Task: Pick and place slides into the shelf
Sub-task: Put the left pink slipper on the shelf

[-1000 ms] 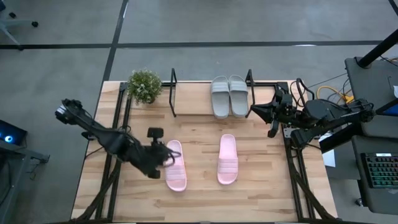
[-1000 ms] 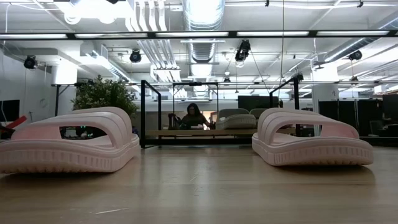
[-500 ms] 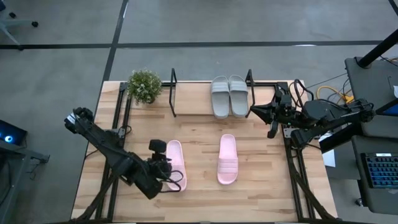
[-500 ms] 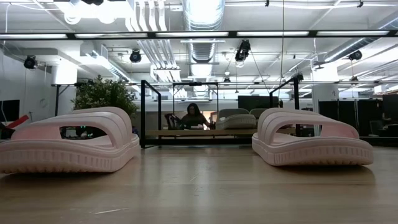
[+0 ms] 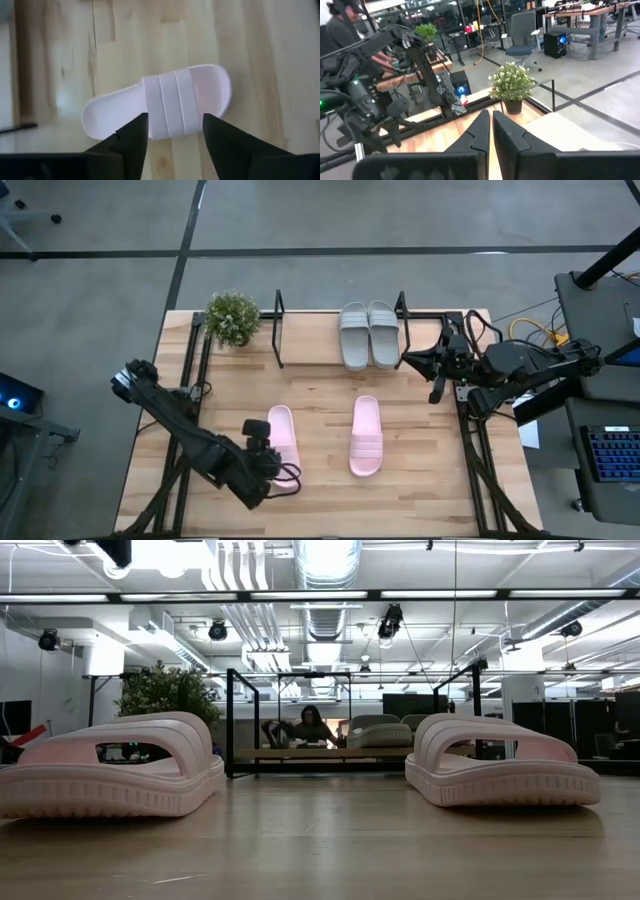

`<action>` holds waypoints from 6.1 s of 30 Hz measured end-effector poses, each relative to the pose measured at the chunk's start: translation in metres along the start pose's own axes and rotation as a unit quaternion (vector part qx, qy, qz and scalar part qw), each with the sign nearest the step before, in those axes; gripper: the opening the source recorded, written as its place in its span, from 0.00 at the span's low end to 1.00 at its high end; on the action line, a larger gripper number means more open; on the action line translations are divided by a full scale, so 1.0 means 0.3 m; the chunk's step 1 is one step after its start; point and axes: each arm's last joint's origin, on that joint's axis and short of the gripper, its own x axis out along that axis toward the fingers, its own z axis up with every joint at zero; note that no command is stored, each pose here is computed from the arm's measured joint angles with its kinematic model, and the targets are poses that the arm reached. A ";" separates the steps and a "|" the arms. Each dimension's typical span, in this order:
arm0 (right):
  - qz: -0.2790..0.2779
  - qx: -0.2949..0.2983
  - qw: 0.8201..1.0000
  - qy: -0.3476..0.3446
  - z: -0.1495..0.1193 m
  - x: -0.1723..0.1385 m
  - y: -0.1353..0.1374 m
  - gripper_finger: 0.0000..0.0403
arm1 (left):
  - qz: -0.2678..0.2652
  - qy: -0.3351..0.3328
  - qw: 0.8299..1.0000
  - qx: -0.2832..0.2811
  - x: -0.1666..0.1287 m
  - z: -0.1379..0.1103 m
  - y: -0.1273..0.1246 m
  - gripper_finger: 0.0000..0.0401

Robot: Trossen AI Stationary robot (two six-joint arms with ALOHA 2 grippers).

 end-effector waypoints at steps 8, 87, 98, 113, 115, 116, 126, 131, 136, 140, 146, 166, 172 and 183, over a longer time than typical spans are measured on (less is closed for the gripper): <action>-0.002 -0.005 1.000 0.008 -0.006 0.000 -0.002 0.03 | 0.066 0.075 0.995 -0.016 0.131 0.019 -0.108 0.35; -0.009 -0.045 0.998 0.040 -0.028 -0.001 -0.009 0.03 | 0.177 0.099 0.975 -0.091 0.352 0.022 -0.216 0.57; -0.008 -0.056 0.998 0.039 -0.028 -0.002 -0.009 0.03 | 0.194 0.090 0.975 -0.065 0.381 0.004 -0.252 0.57; -0.008 -0.054 0.998 0.039 -0.028 -0.002 -0.009 0.03 | 0.263 0.122 0.957 -0.009 0.475 -0.035 -0.266 0.57; -0.008 -0.053 0.998 0.039 -0.028 -0.002 -0.009 0.03 | 0.270 0.116 0.956 -0.008 0.476 -0.033 -0.262 0.57; -0.008 -0.053 0.998 0.039 -0.028 -0.002 -0.009 0.03 | 0.273 0.114 0.955 -0.006 0.477 -0.033 -0.261 0.57; -0.008 -0.053 0.998 0.039 -0.028 -0.002 -0.009 0.03 | 0.300 0.116 0.947 0.010 0.505 -0.042 -0.248 0.57; -0.008 -0.053 0.998 0.039 -0.028 -0.002 -0.009 0.03 | 0.307 0.122 0.944 0.014 0.526 -0.050 -0.248 0.57; -0.008 -0.053 0.998 0.039 -0.028 -0.002 -0.009 0.03 | 0.320 0.110 0.941 -0.003 0.532 -0.050 -0.245 0.55; -0.007 -0.053 0.998 0.039 -0.028 -0.002 -0.009 0.03 | 0.323 0.109 0.940 -0.003 0.533 -0.048 -0.241 0.46; -0.007 -0.053 0.998 0.039 -0.028 -0.002 -0.009 0.03 | 0.321 0.112 0.940 -0.003 0.533 -0.049 -0.241 0.26; -0.007 -0.053 0.998 0.039 -0.028 -0.002 -0.009 0.03 | 0.316 0.122 0.941 -0.013 0.449 0.026 -0.226 0.00; -0.007 -0.053 0.998 0.039 -0.028 -0.002 -0.009 0.03 | 0.310 0.108 0.945 -0.014 0.429 0.052 -0.229 0.00; -0.007 -0.053 0.998 0.039 -0.028 -0.002 -0.009 0.03 | 0.310 0.058 0.949 0.004 0.341 0.120 -0.184 0.00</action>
